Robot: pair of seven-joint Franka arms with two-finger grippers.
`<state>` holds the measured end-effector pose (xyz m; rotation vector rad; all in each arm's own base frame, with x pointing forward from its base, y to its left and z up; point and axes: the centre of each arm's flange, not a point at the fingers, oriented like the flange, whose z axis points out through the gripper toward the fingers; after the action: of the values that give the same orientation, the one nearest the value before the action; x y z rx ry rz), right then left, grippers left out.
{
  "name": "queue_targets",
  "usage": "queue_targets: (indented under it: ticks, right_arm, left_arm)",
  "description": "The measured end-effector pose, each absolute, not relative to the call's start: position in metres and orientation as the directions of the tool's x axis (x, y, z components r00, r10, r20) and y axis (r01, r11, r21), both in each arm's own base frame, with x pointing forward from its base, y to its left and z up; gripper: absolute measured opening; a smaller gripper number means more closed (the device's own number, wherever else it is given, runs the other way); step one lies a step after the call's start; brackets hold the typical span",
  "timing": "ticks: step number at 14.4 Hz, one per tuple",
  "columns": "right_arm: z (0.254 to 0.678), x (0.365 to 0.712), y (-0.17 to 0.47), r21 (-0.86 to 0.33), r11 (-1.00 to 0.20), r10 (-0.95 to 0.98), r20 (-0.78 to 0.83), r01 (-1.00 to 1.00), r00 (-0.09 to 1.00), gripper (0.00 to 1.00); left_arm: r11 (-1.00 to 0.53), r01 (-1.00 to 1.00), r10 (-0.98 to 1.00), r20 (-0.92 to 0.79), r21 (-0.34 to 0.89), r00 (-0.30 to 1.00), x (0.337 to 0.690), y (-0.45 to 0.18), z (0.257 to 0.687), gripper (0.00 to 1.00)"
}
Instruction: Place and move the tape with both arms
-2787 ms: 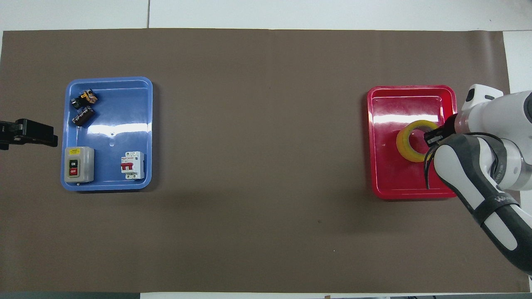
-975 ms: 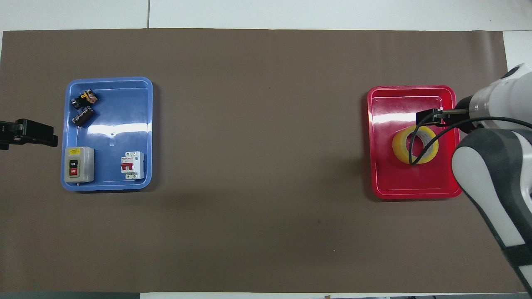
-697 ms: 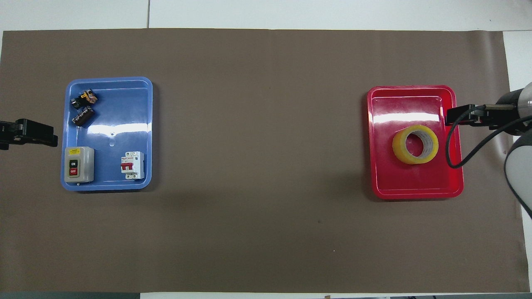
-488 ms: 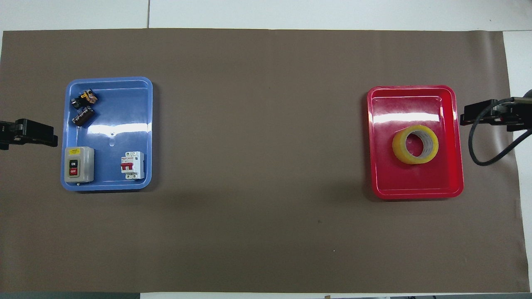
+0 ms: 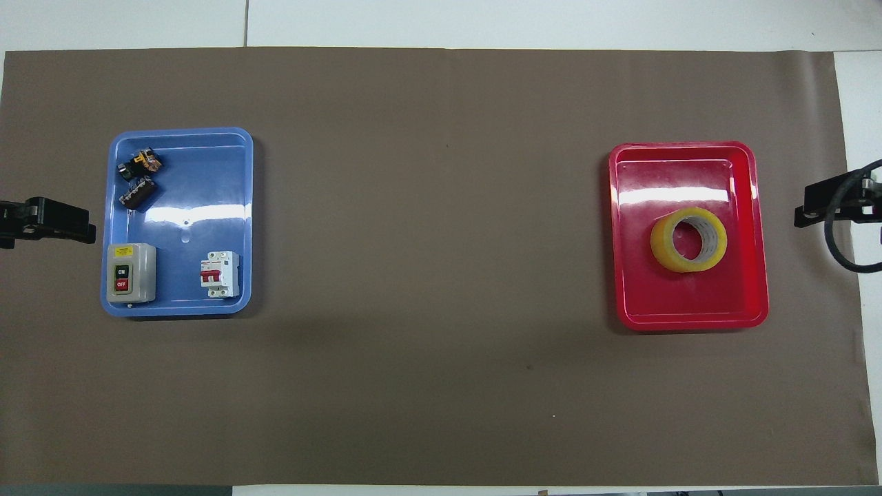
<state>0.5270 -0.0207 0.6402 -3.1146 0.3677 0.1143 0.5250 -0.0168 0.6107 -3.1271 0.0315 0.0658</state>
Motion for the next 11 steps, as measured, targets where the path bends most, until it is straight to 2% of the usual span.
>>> queue_targets:
  ticks: [11]
  right_arm:
    - [0.645, 0.514, 0.003, 0.061, -0.985, -0.164, -0.043, -0.161, 0.986, 1.0]
  left_arm:
    - [-1.0, -0.02, -0.02, -0.042, -0.013, 0.999, 0.525, -0.017, 0.611, 1.0]
